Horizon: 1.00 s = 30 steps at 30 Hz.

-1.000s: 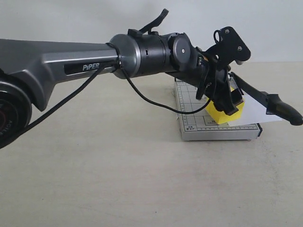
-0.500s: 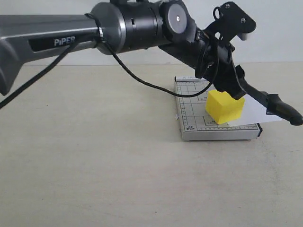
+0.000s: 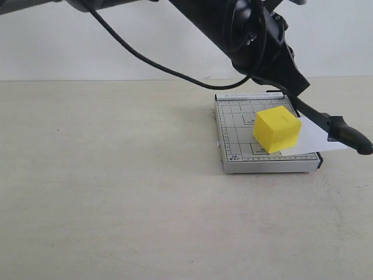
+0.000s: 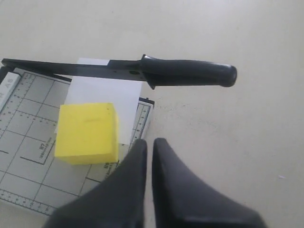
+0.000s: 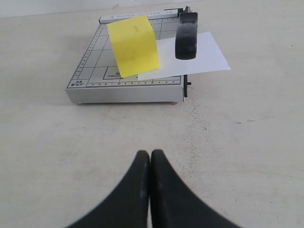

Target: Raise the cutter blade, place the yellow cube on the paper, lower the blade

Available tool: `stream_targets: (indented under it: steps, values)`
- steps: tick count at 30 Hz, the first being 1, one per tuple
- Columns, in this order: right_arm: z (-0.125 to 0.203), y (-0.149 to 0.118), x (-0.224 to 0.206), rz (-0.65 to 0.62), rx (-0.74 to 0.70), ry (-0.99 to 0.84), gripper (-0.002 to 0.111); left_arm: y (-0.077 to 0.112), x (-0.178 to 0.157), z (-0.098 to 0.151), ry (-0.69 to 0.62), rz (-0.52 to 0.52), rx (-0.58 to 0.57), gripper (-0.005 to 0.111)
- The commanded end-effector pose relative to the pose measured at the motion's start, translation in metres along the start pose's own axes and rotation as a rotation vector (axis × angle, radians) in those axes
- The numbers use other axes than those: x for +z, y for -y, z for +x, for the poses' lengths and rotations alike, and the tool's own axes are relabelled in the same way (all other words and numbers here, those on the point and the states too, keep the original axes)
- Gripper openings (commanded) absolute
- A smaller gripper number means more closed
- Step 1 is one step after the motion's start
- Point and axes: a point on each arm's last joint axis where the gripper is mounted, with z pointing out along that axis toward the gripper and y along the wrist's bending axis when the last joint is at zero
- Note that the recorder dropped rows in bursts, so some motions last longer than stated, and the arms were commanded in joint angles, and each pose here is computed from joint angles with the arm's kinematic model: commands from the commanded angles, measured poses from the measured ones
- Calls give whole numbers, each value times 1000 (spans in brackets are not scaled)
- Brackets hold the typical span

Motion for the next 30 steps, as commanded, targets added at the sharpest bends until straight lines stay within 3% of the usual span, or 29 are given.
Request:
stream_targets:
  steps: [1,12,18,21,24,30]
  values:
    - [1,0,0,-3,0,1,0,10,-23,-8,16,39,-53,4]
    - [1,0,0,-3,0,1,0,34,-68,-11,65,115,-101,4]
    - [1,0,0,-3,0,1,0,55,-101,-10,11,232,-102,4]
    - [2,0,0,-5,0,-5,0,60,-106,-7,-37,271,-91,4]
    - [2,0,0,-5,0,-5,0,64,-106,-12,10,277,-99,4]
    - [2,0,0,-5,0,-5,0,80,-118,-44,300,74,69,4]
